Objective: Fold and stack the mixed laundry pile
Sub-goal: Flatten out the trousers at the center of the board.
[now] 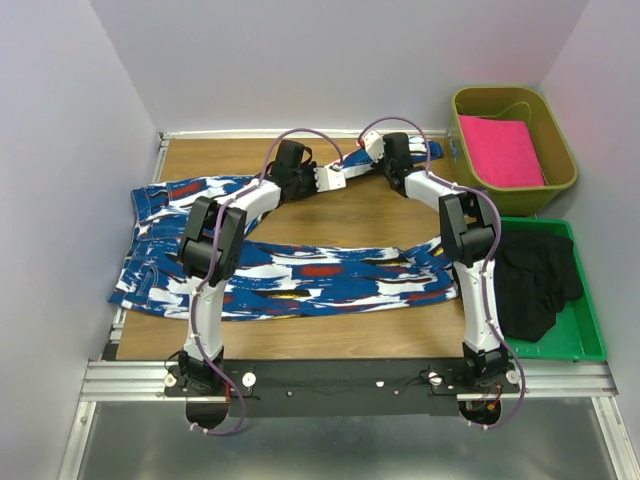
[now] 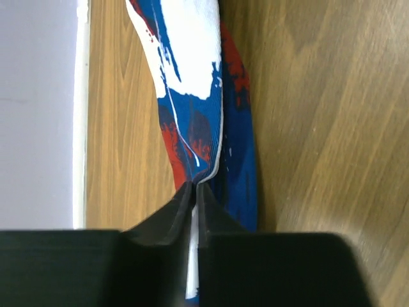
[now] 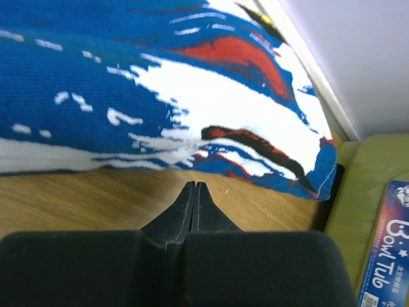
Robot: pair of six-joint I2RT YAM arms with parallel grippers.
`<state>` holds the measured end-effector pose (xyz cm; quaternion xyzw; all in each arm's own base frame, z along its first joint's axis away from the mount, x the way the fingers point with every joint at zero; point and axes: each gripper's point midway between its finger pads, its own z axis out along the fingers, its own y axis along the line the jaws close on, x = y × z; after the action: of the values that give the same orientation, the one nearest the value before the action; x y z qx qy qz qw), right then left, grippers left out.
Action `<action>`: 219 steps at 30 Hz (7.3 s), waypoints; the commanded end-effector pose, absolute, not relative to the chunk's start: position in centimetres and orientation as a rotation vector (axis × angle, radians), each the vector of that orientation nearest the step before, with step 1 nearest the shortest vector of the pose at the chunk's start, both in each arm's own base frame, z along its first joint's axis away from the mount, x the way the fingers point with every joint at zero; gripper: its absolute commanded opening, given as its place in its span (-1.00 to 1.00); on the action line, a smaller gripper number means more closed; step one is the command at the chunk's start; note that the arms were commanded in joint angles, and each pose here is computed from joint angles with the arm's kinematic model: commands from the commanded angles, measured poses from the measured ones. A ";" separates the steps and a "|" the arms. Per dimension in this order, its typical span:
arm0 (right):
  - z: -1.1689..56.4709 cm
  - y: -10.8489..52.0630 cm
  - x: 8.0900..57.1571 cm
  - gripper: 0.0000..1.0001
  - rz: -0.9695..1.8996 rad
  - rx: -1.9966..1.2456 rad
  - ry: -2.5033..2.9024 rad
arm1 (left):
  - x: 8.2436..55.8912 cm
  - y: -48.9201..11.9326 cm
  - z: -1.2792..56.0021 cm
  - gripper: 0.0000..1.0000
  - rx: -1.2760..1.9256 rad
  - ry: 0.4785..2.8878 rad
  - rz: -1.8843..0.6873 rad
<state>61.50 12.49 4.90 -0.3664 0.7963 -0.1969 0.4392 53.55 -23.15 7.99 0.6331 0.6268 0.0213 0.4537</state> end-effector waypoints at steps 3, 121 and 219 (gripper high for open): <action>7.1 12.1 60.2 -0.57 -0.336 -0.926 2.017 | 53.0 -23.1 10.1 -1.00 1.591 1.508 0.096; 18.5 8.3 44.9 -0.99 -0.263 -0.872 2.328 | 56.0 -16.8 11.7 -1.00 1.188 1.821 0.015; 5.7 4.8 55.7 -0.99 -0.546 -0.885 2.449 | 36.7 9.0 2.9 -0.86 1.101 2.472 0.117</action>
<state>53.84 6.99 10.41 -0.3292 0.8911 -0.1623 0.2671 38.30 8.25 2.80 0.4018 0.8800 0.0483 0.2487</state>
